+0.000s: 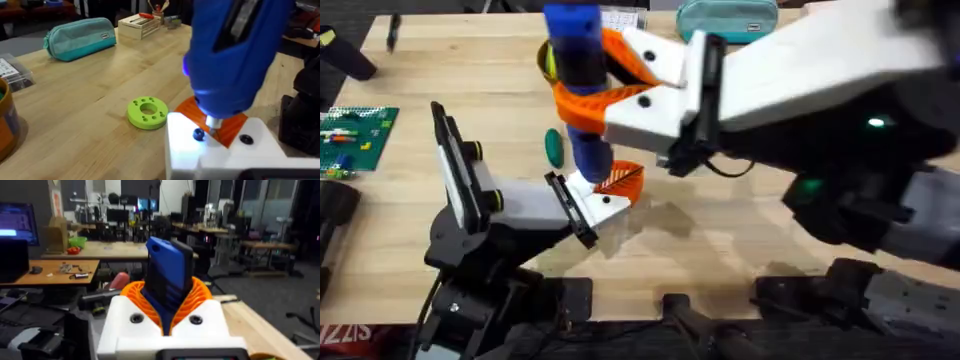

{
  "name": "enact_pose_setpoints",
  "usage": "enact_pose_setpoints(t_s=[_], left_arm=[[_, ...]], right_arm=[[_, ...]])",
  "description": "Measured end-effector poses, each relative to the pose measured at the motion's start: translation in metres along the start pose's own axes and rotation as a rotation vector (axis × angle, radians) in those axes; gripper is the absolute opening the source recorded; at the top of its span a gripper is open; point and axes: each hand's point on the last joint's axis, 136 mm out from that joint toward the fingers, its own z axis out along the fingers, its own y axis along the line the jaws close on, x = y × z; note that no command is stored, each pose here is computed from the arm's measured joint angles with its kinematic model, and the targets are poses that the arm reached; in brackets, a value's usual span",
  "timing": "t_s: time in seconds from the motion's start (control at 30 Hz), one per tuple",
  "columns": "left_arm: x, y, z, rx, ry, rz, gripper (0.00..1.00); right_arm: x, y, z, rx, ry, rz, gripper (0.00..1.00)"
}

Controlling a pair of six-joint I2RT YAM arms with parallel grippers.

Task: Pick up the gripper from the table and insert it into the empty holder that is missing its gripper. Then pick up a screw, insert it into the mounting hole, and use the screwdriver to tighten it. Finally, clean up the table by picking up the vegetable and placing it into the bucket.

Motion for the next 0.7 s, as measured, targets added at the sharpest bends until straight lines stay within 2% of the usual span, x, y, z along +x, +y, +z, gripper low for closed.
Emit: enact_pose_setpoints(t_s=[0.27,0.37,0.7], left_arm=[[0.0,0.0,0.0,0.001,0.0,0.0,0.007],[0.0,0.0,0.0,0.001,0.0,0.001,0.008],[0.0,0.0,0.0,0.001,0.0,0.0,0.008]], right_arm=[[-0.055,0.008,-0.02,0.004,-0.13,-0.081,0.053],[-0.053,0.007,-0.019,0.004,-0.126,-0.078,0.053],[-0.024,-0.001,-0.009,0.009,-0.059,-0.041,0.053]])
